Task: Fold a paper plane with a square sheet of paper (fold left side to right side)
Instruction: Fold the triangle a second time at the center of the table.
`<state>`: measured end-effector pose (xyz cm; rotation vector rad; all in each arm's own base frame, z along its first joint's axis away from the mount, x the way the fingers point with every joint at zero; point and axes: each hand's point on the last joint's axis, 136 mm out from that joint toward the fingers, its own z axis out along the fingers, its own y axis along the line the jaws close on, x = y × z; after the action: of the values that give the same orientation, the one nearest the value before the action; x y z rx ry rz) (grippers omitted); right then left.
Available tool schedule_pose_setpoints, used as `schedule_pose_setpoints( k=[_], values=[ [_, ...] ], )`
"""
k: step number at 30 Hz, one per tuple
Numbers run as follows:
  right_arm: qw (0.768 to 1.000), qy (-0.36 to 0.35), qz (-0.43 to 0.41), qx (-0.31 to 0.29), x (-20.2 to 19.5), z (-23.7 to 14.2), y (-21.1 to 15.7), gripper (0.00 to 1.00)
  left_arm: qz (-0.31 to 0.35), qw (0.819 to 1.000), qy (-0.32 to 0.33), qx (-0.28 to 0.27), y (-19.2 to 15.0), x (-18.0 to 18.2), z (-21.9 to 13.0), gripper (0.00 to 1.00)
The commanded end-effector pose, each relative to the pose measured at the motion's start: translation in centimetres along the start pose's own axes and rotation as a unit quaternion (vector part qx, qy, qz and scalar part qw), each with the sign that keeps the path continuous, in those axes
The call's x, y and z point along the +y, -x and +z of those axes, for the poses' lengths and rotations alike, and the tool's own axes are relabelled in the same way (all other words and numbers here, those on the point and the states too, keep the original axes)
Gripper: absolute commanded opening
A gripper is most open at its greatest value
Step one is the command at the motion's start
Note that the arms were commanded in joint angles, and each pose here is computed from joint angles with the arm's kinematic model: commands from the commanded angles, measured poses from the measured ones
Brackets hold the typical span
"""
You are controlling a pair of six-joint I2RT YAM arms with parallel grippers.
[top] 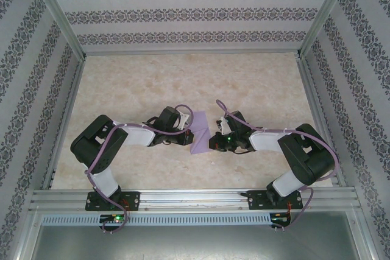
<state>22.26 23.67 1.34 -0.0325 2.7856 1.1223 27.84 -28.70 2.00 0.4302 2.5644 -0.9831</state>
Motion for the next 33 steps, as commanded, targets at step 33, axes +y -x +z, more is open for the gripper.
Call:
schedule_pose_setpoints(
  k=[33],
  values=[
    [0.997,0.051,-0.031,-0.043,6.2,0.4,4.3,0.0,0.002,0.999,0.043,0.021,-1.1,2.5,0.7,0.0]
  ],
)
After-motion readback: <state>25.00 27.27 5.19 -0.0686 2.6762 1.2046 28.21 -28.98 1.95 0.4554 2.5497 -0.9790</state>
